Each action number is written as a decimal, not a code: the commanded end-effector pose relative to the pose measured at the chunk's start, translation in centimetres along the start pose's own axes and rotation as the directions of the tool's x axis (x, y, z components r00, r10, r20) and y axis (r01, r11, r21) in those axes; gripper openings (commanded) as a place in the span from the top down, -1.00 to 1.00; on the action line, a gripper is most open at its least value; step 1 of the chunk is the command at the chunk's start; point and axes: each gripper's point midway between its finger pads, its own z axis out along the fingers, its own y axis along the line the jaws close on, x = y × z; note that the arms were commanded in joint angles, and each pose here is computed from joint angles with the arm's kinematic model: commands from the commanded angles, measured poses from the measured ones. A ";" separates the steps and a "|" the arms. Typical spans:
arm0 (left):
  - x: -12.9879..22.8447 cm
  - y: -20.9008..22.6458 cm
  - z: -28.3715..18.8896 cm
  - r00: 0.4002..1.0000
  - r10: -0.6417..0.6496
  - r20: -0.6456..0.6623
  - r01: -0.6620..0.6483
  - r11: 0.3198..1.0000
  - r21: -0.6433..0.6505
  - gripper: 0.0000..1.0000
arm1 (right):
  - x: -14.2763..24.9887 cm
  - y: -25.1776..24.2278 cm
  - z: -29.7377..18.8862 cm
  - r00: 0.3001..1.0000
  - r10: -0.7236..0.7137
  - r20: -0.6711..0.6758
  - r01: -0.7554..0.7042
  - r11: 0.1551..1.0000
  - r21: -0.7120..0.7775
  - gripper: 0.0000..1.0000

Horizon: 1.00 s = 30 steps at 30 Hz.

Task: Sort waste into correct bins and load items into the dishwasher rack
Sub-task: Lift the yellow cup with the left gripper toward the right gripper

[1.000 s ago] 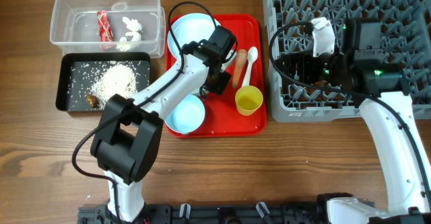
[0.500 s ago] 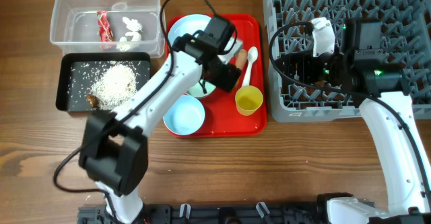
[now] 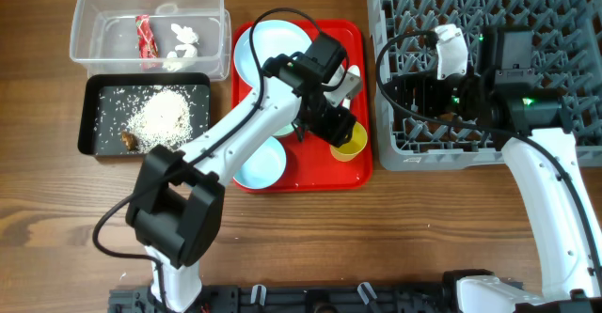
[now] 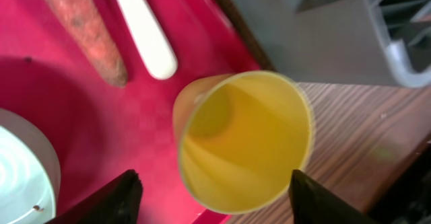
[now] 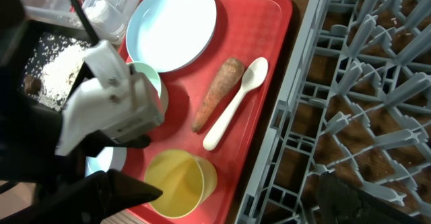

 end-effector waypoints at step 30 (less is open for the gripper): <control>-5.8 1.2 -20.8 0.890 -0.274 0.365 -0.195 0.493 0.848 0.92 | -7.1 9.8 -3.0 0.950 -0.064 0.306 0.222 0.826 -0.517 -0.95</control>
